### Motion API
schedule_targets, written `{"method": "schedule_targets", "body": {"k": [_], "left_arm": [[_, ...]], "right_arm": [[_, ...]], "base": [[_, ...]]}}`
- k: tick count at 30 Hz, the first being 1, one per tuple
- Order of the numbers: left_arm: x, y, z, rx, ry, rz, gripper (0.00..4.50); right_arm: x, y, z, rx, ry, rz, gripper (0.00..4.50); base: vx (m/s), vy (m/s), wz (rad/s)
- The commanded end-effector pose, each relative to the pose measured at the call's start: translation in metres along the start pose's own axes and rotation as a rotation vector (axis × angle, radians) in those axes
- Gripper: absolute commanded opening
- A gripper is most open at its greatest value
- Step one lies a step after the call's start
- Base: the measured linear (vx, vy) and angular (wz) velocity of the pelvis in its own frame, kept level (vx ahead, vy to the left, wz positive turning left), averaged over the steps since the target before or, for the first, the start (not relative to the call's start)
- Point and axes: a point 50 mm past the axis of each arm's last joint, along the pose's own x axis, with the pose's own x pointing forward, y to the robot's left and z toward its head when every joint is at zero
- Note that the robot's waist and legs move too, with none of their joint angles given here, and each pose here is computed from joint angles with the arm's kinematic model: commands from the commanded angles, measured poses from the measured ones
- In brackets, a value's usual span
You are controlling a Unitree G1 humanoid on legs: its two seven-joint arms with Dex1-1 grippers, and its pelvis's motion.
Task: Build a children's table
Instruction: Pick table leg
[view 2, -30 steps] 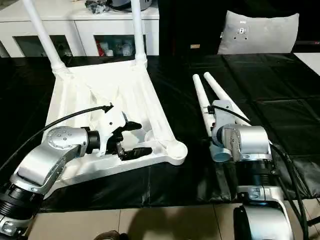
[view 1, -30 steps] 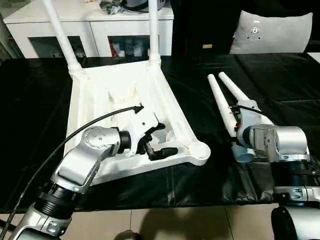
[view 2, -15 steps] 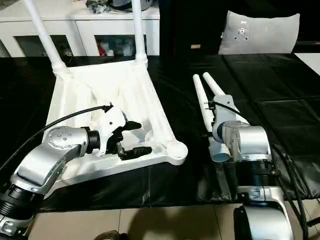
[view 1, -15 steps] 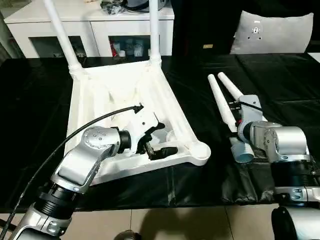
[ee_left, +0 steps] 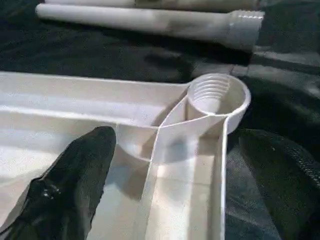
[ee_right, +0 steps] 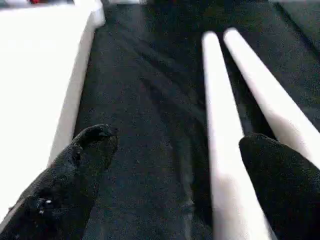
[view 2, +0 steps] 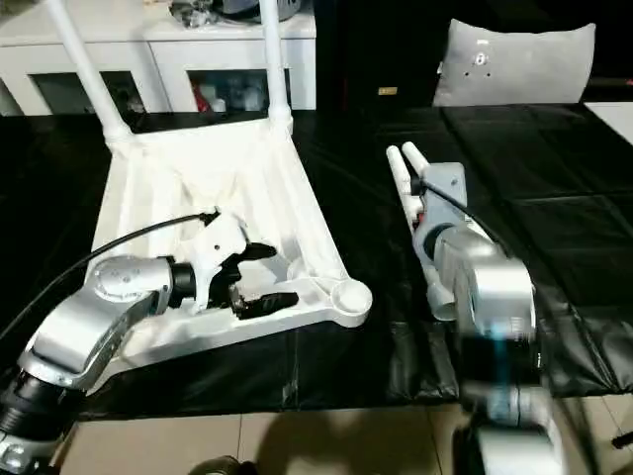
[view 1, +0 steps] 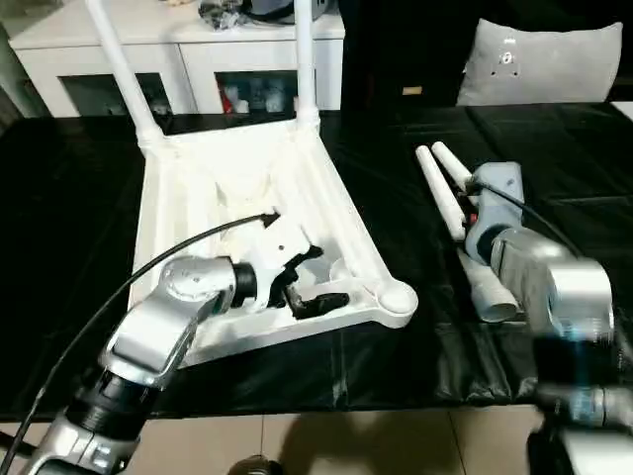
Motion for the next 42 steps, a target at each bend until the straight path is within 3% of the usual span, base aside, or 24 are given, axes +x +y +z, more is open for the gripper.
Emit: {"method": "schedule_targets", "body": {"k": [1,7,10,11,13,17,26,42], "left_arm": [[-0.001,0.002,0.004,0.004,-0.007,0.024,4.48],[-0.002,-0.002,0.001,0.01,0.008,0.014,4.48],[-0.003,0.0,0.0,0.008,-0.001,0.065,4.48],[-0.001,0.008,0.003,-0.014,-0.049,0.179,4.48],[0.0,0.015,0.008,-0.065,-0.116,0.284,4.48],[0.003,0.014,0.007,-0.083,-0.089,0.304,4.48],[0.008,0.019,0.002,-0.124,-0.052,0.383,4.48],[0.005,0.022,-0.001,-0.137,-0.016,0.427,4.48]], "right_arm": [[-0.003,0.001,-0.005,0.023,-0.005,0.02,4.32],[-0.005,0.011,-0.011,0.0,0.006,0.065,4.32],[-0.007,0.016,-0.009,-0.024,-0.037,0.084,4.32],[-0.008,0.021,-0.005,-0.046,-0.11,0.09,4.32],[-0.01,0.03,-0.001,-0.062,-0.164,0.148,4.32],[-0.013,0.039,-0.001,-0.054,-0.17,0.193,4.32],[-0.015,0.037,-0.003,0.028,-0.175,0.18,4.32],[-0.015,0.038,-0.009,0.029,-0.127,0.188,4.32]], "base": [[0.0,0.0,0.0],[0.0,0.0,0.0],[0.0,0.0,0.0],[0.0,0.0,0.0],[0.0,0.0,0.0],[-0.008,-0.011,0.23],[-0.006,-0.153,0.56],[-0.007,-0.065,0.0]]}}
